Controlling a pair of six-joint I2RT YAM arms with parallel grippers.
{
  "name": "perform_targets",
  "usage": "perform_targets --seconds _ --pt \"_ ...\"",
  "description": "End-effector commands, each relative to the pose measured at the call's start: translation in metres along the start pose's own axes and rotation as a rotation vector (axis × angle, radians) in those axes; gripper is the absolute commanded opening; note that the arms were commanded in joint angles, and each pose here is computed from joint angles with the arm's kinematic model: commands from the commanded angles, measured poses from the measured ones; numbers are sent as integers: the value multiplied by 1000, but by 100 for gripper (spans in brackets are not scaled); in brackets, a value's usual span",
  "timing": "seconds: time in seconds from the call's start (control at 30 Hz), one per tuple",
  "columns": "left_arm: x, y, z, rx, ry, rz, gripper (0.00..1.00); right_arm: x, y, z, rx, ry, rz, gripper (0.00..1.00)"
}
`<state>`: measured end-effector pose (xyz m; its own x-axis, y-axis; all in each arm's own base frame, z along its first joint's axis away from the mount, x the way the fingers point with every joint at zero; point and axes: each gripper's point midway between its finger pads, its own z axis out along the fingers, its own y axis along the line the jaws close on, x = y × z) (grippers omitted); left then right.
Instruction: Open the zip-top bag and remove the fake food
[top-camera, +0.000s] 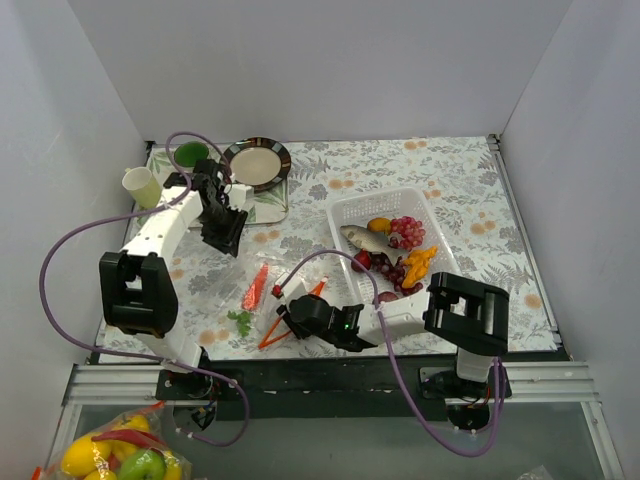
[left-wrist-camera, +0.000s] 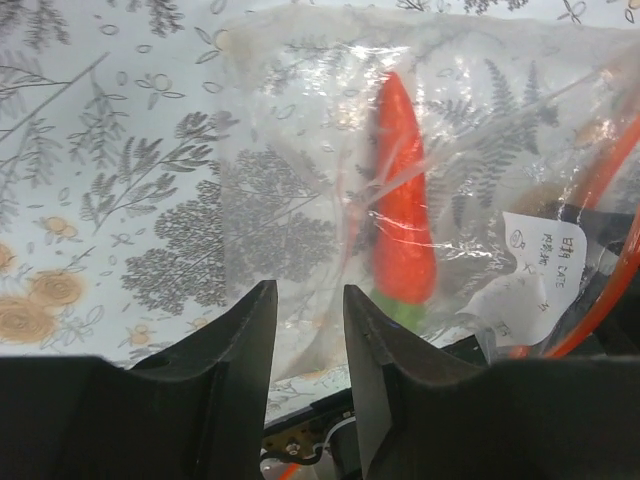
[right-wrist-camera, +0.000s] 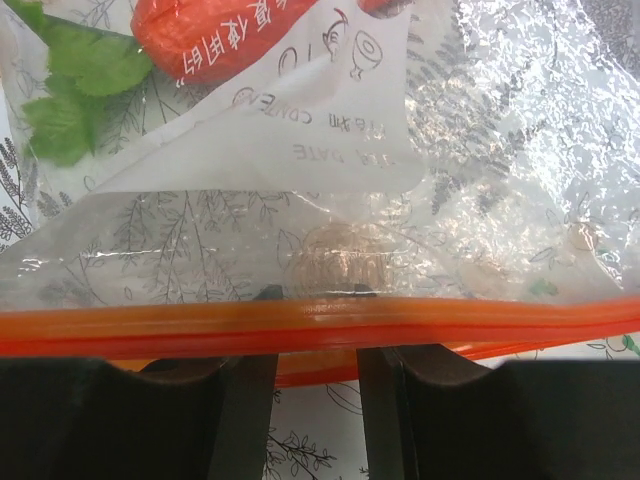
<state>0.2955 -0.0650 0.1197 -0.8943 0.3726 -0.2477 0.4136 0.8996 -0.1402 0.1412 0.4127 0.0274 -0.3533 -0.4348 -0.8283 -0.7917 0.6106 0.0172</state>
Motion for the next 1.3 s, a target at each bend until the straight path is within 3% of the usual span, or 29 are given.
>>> perform_targets --seconds 0.0,0.1,0.27,0.3,0.33,0.37,0.7,0.97,1.03,1.07,1.1,1.13,1.17,1.27 --pt "31 -23 9 101 43 10 33 -19 1 -8 1 -67 45 43" --pt "55 -6 24 37 66 11 34 -18 0 -10 4 -66 49 43" --pt "64 0 32 69 70 -21 39 -14 0 -12 -9 -58 56 44" --pt "62 0 33 73 69 -24 48 -13 1 -13 -11 -59 58 44" --pt "60 0 34 79 66 -20 68 -11 0 -13 -10 -55 58 45" --pt "59 0 35 84 62 -15 98 -12 0 -13 -12 -56 60 45" --pt "85 4 35 63 93 39 98 -3 -2 -18 -8 -43 72 48" --pt "99 -15 55 189 117 47 98 -6 0 -18 -19 -47 83 43" --pt "87 -16 52 206 84 55 92 -8 2 -19 -24 -51 83 43" --pt "79 -22 47 241 57 58 79 -8 2 -18 -24 -48 85 43" --pt "72 -24 42 252 42 61 33 -8 3 -18 -24 -48 87 42" --pt "55 -22 33 243 10 47 12 -8 3 -18 -24 -48 88 42" --pt "54 -24 28 255 24 32 0 -8 3 -17 -24 -47 91 42" --pt "36 -37 2 321 4 19 0 -6 1 -17 -14 -44 98 42"
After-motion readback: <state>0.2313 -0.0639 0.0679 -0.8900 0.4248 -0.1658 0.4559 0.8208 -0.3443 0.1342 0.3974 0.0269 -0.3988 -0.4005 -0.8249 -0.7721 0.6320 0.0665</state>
